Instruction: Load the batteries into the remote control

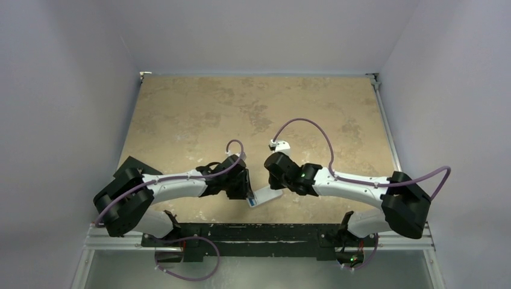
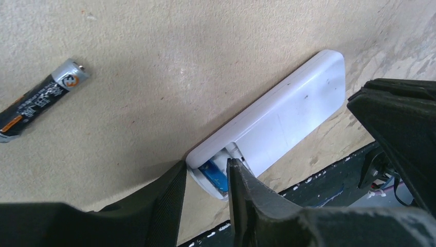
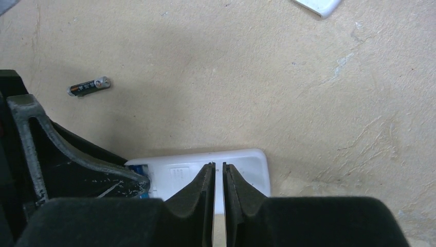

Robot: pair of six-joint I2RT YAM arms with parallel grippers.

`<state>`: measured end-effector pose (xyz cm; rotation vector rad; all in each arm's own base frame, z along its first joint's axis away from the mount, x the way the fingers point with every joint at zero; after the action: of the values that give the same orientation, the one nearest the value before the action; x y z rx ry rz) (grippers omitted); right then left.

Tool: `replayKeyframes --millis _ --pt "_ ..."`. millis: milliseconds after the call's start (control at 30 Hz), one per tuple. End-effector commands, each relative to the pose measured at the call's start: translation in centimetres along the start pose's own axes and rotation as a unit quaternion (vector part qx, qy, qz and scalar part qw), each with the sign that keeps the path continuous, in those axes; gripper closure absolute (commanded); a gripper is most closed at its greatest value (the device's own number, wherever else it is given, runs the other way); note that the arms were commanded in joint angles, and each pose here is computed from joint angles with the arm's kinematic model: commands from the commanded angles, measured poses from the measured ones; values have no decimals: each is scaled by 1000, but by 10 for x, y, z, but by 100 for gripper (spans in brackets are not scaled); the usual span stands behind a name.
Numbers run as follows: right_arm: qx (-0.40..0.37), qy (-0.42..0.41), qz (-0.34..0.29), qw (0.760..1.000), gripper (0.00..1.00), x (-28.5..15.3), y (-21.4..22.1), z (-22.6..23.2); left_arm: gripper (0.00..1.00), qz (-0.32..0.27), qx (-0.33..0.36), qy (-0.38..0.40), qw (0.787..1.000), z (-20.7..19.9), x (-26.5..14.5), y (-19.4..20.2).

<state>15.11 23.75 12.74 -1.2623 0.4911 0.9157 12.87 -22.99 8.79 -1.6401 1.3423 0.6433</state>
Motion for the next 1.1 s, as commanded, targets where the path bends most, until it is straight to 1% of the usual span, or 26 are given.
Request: replayKeyframes --millis 0,433,633,667,967,1033,1067 --pt "12 -7 -31 999 82 -4 -7 0 66 -3 -2 -12 1000 -8 4 -3" --pt "15 -20 -40 999 81 -10 -4 -6 81 5 -5 -31 999 -6 8 2" --pt "15 -23 -41 999 81 -12 -3 -8 99 5 -6 -32 999 -9 9 2" --pt "15 -24 -41 999 81 -12 -3 -8 100 4 -5 -33 999 -9 9 2" --pt "12 -34 -34 999 81 -15 0 -9 100 -7 -6 -30 1000 -12 4 1" --pt "12 -37 -35 999 78 -17 -1 -9 100 -10 -7 -26 1000 -14 3 0" --pt "13 -40 -35 999 75 -19 -1 -9 100 -12 -7 -23 1000 -15 2 -1"
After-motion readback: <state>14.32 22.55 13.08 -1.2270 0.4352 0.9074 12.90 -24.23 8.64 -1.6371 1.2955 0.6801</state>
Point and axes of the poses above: each gripper's point midway between its finger pads, its own x axis out along the fingers, its own z axis along the line the jaws close on, y = z × x, the point moved 8 cm from there along -x, back along the fingers, and after that the axes turned 6 degrees about x, right-handed, at the moved point
